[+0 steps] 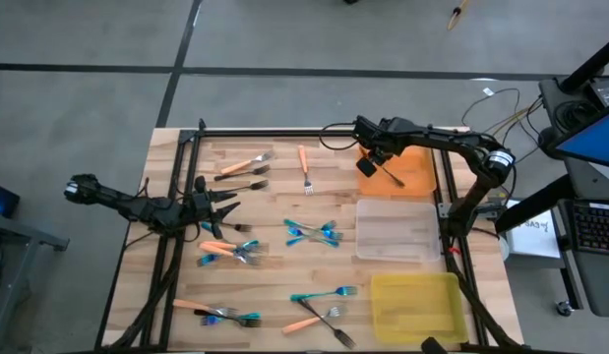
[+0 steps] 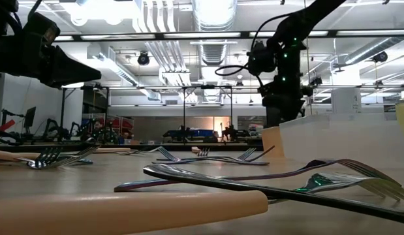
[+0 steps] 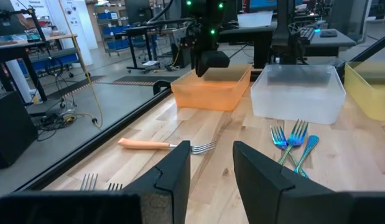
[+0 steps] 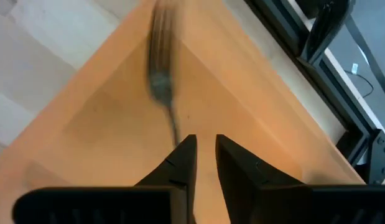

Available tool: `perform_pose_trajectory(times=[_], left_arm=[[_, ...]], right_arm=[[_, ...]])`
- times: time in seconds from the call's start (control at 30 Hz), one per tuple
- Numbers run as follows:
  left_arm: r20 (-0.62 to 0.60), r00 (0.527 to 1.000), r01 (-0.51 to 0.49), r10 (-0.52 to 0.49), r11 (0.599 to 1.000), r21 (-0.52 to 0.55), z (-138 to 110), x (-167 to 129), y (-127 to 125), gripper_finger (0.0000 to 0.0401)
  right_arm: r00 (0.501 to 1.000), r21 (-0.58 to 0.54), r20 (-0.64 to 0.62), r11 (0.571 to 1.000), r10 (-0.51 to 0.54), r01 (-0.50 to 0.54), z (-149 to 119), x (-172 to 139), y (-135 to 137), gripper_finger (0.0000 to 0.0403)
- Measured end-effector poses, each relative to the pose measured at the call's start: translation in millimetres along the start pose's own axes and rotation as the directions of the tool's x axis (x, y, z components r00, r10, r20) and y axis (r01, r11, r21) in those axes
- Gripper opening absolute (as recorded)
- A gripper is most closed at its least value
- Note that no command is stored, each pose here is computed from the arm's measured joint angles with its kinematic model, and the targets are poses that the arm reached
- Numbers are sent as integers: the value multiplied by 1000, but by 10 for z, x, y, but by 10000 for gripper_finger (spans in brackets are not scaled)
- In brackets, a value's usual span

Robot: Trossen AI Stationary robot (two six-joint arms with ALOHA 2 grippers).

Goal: Sort silverware by color (type)
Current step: Put the blue fork into the transparent bin

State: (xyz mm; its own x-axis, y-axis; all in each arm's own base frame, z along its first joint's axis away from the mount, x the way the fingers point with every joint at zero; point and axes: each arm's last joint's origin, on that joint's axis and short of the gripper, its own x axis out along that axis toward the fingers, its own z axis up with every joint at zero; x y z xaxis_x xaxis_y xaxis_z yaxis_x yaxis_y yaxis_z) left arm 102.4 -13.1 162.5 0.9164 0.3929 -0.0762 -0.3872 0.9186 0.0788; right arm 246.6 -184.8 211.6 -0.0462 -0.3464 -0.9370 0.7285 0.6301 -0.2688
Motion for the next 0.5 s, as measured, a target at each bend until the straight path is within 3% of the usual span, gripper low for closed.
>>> perform_pose_trajectory(times=[0.27,0.5], left_arm=[[7,1000,0,0,1000,-4,9,0,0,103],[58,998,-13,10,999,42,69,-2,5,103]], right_arm=[[1000,-18,-16,1000,-3,3,-44,53,10,108],[998,9,51,999,44,-45,80,-95,37,113]])
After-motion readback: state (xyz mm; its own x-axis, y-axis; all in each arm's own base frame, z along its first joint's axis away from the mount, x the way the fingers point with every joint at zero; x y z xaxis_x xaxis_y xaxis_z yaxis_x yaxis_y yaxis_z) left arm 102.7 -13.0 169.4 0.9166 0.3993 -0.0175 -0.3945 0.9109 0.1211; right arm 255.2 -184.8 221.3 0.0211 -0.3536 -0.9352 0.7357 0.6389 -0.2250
